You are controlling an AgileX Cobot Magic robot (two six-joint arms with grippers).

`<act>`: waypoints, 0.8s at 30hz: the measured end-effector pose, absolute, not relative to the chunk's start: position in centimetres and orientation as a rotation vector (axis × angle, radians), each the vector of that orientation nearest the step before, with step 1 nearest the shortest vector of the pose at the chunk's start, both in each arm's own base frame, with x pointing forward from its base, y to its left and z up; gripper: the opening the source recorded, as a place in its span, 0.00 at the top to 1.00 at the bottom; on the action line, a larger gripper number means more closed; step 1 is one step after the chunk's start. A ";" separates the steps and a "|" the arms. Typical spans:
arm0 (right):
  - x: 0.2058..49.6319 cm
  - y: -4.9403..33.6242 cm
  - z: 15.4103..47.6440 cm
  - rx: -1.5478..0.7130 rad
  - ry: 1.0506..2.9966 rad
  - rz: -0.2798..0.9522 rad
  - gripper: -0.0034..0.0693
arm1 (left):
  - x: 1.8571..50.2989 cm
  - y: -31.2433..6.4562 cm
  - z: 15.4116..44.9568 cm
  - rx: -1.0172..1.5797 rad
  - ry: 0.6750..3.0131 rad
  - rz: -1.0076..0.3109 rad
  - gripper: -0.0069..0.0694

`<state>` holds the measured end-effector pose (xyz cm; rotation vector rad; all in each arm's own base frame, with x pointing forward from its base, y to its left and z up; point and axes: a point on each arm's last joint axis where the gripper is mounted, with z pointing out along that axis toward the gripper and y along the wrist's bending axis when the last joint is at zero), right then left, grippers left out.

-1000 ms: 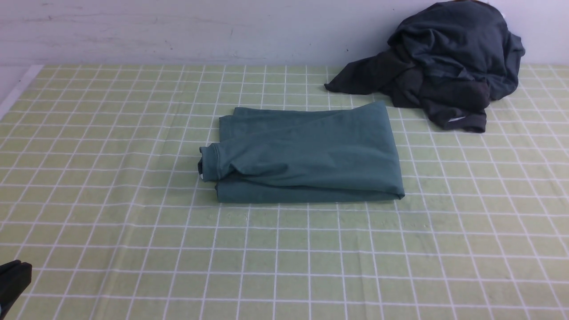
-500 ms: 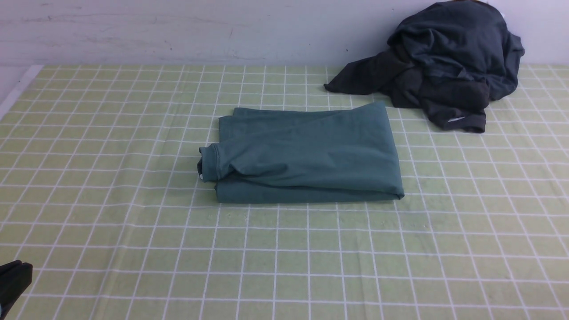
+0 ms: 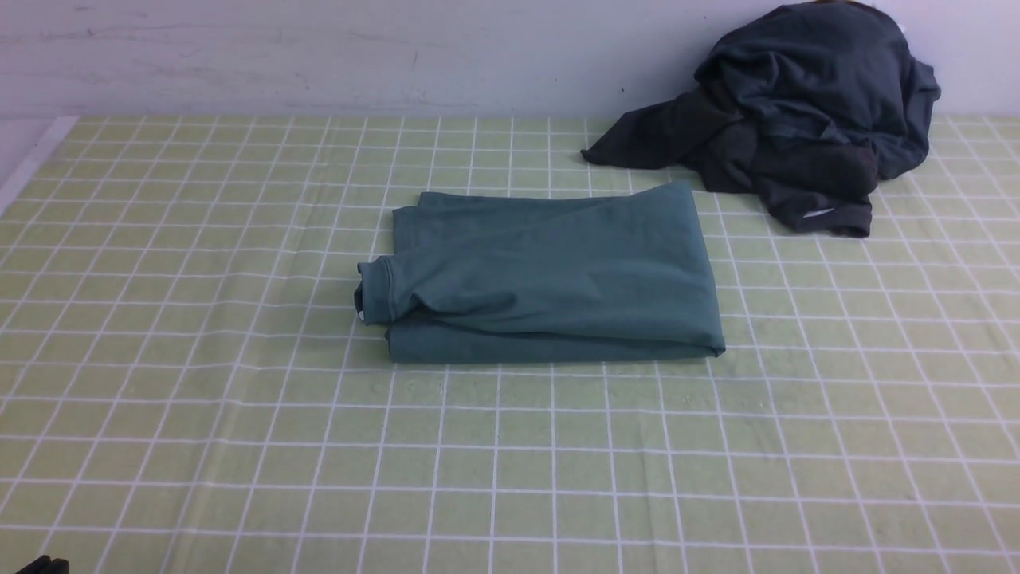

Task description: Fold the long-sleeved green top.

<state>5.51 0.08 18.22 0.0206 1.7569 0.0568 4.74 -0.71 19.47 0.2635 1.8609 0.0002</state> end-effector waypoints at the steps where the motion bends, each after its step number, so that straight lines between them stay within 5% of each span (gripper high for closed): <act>1: 5.5 0.1 18.2 0.021 1.757 0.057 0.97 | 5.1 -0.6 18.4 0.238 1.843 0.016 0.91; 24: 5.5 0.1 18.2 0.021 1.757 0.057 0.97 | 5.3 -0.5 17.6 0.125 1.835 -0.019 0.91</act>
